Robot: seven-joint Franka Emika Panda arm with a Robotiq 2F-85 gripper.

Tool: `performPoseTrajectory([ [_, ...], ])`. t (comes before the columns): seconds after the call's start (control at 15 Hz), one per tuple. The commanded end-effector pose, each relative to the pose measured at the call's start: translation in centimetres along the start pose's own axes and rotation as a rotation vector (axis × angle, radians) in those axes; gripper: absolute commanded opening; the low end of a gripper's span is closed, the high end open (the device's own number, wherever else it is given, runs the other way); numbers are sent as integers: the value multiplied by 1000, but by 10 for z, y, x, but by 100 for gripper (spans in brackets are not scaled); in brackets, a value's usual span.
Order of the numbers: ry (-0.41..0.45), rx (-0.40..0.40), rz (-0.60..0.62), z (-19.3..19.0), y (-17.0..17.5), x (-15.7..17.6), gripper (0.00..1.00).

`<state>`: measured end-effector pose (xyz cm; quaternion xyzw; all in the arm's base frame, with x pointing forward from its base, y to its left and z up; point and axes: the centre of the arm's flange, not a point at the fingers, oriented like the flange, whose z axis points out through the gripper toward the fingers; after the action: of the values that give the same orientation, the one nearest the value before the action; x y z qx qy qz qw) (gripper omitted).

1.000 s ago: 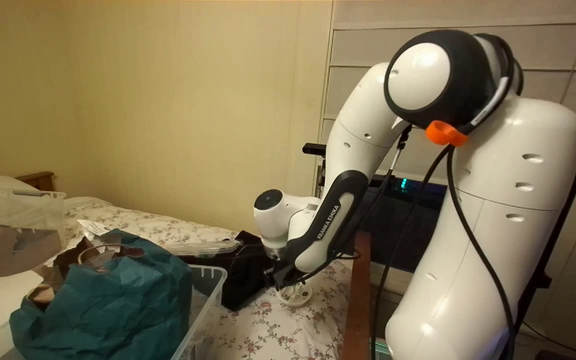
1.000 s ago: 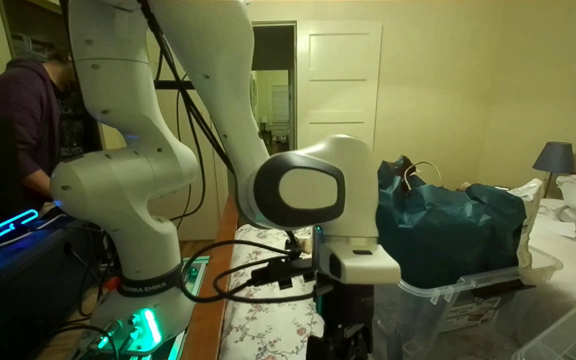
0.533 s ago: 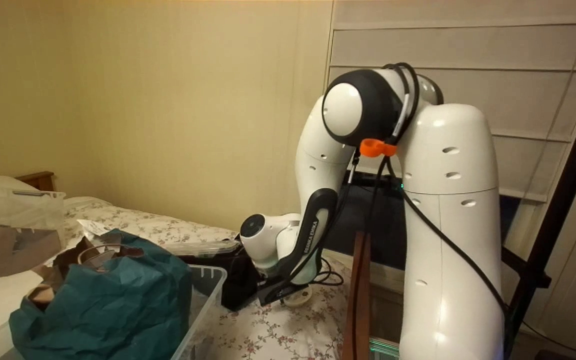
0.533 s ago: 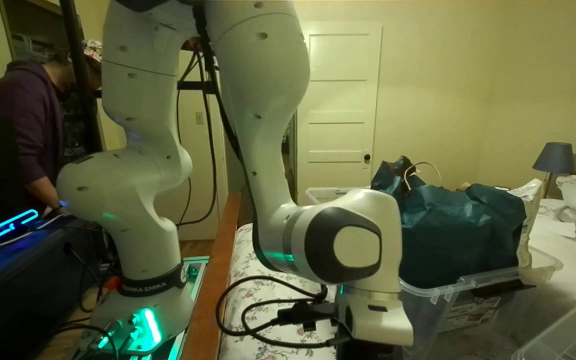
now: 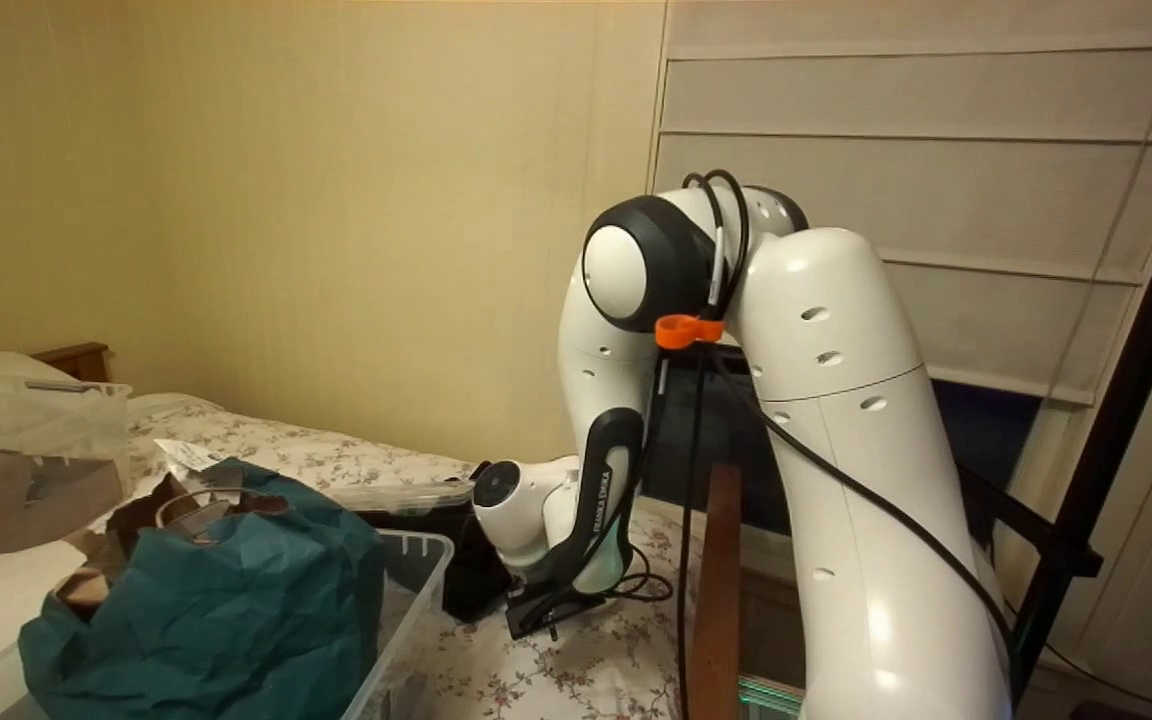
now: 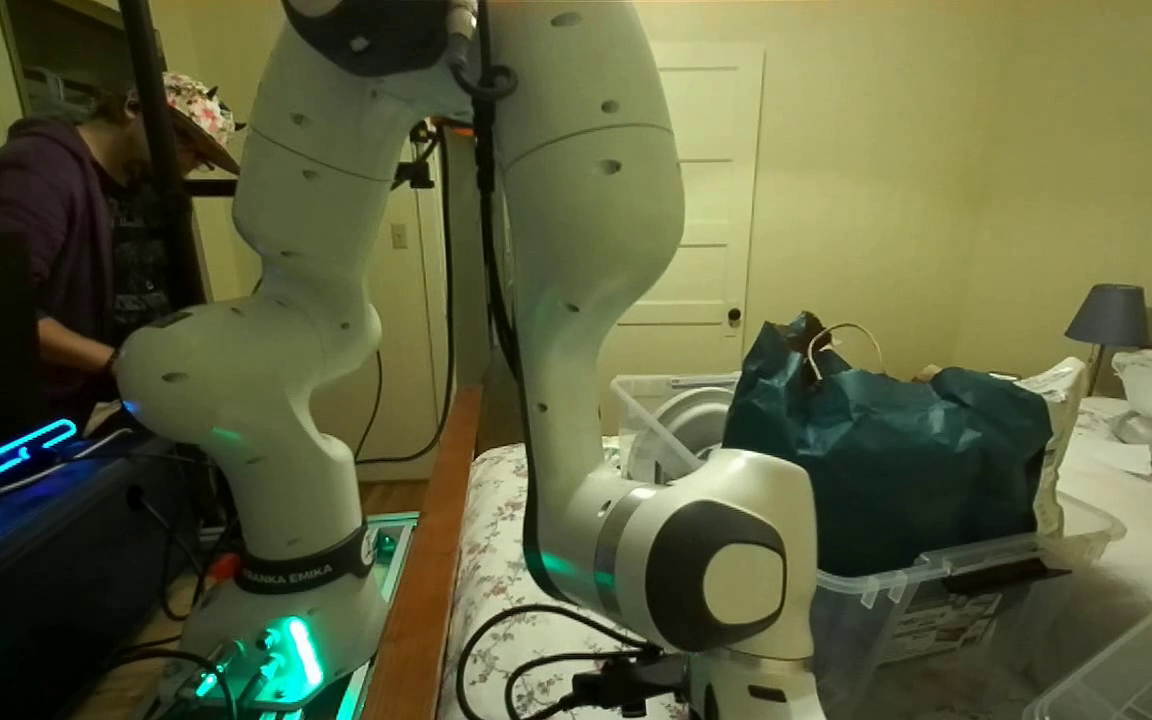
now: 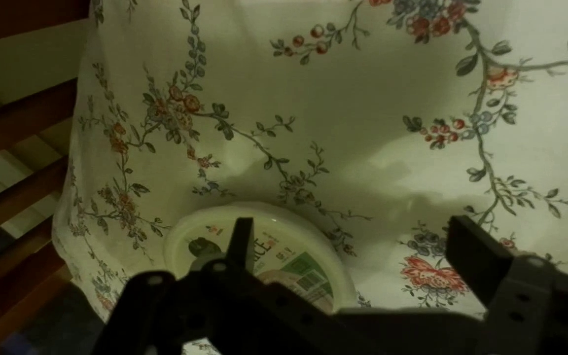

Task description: Move the lid to the left.

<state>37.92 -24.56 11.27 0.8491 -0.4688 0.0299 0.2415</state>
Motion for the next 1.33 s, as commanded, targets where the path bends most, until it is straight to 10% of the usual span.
performPoseTrajectory([
  [0.0, 31, -7, -9, 5, -2, 3, 100],
  [0.27, 68, 13, -6, 8, -11, 9, 98],
  [0.8, 158, -17, -56, 32, -10, 25, 59],
  [1.13, 183, -35, -73, 55, -2, 29, 58],
  [1.27, 191, -39, -70, 60, 1, 31, 33],
])
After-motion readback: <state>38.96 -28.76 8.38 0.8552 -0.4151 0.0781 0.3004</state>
